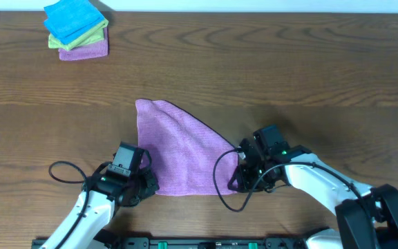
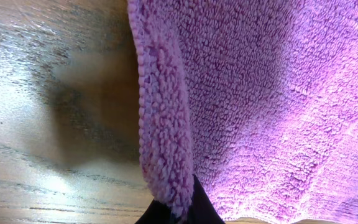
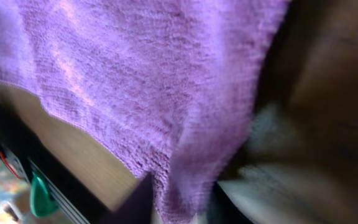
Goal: Fold the cloth
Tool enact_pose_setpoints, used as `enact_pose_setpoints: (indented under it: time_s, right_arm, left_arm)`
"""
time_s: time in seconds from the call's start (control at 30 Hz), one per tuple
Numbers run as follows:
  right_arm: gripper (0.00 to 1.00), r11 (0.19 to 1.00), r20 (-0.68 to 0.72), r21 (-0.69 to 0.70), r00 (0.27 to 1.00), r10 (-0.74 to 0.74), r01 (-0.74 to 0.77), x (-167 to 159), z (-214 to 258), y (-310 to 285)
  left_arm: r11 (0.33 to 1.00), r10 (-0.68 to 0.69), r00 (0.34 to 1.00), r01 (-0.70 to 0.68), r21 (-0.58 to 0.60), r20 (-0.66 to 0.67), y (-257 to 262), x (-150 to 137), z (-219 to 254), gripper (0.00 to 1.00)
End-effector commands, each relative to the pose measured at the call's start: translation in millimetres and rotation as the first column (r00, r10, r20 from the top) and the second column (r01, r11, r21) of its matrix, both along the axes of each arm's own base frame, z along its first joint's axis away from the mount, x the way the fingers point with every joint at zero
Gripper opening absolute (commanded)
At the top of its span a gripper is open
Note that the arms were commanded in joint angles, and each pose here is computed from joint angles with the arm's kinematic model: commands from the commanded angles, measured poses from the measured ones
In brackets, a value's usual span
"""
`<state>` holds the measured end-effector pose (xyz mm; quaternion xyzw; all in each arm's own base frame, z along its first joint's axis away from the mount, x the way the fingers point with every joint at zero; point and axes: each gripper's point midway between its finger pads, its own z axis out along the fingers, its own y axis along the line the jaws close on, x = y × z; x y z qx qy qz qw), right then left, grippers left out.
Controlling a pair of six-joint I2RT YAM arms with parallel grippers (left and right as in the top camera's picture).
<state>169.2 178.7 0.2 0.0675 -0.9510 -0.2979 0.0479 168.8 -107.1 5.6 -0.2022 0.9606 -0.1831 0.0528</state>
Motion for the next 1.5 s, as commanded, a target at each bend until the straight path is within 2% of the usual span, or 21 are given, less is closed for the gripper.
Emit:
enact_pose_setpoints:
  time_s: [0.0, 0.2, 0.37, 0.5, 0.63, 0.83, 1.0, 1.13, 1.47]
  right_arm:
    - [0.02, 1.000, -0.034, -0.001, 0.999, -0.020, 0.020, -4.5, -2.4, 1.5]
    - [0.02, 0.999, 0.008, 0.031, 1.000, -0.028, 0.028, 14.8, 15.6, 11.1]
    - [0.01, 0.998, 0.145, 0.058, 0.989, -0.034, 0.026, 59.6, 63.0, 24.4]
    - [0.02, 0.999, 0.264, 0.017, 0.963, -0.044, 0.041, 97.1, 98.7, 19.8]
    - [0.02, 0.998, 0.339, 0.001, 0.939, -0.063, 0.066, 122.8, 125.3, 9.3]
    - [0.02, 0.993, 0.391, 0.019, 0.913, -0.113, 0.115, 146.9, 154.9, -4.4]
    - [0.02, 0.995, 0.440, 0.022, 0.893, -0.097, 0.097, 156.1, 182.4, -6.2]
    - [0.02, 0.992, 0.485, -0.035, 0.870, -0.086, 0.118, 163.8, 201.5, -15.8]
    - [0.02, 0.992, 0.546, -0.047, 0.835, -0.070, 0.114, 166.8, 245.0, -21.2]
  left_arm:
    - [1.000, 0.001, 1.000, -0.001, 0.000, -0.009, 0.5, -2.5, -2.5, 0.06]
    - [1.000, -0.005, 0.999, 0.006, -0.019, 0.036, -5.8, 13.1, 13.3, 0.06]
    - [0.998, -0.050, 0.983, 0.057, -0.036, 0.179, -18.5, 53.0, 62.1, 0.06]
    - [0.995, -0.068, 0.941, 0.087, -0.043, 0.332, -24.5, 90.0, 112.7, 0.06]
    - [0.995, -0.072, 0.899, 0.097, -0.037, 0.432, -21.5, 113.2, 149.4, 0.06]
    - [0.994, -0.052, 0.869, 0.091, -0.055, 0.491, -20.8, 126.6, 167.5, 0.06]
    - [0.975, -0.065, 0.806, 0.175, -0.133, 0.588, -40.5, 138.4, 193.5, 0.06]
    - [0.973, -0.059, 0.782, 0.184, -0.140, 0.620, -42.8, 143.8, 205.1, 0.06]
    - [0.963, -0.057, 0.734, 0.219, -0.157, 0.676, -47.7, 150.1, 241.3, 0.05]
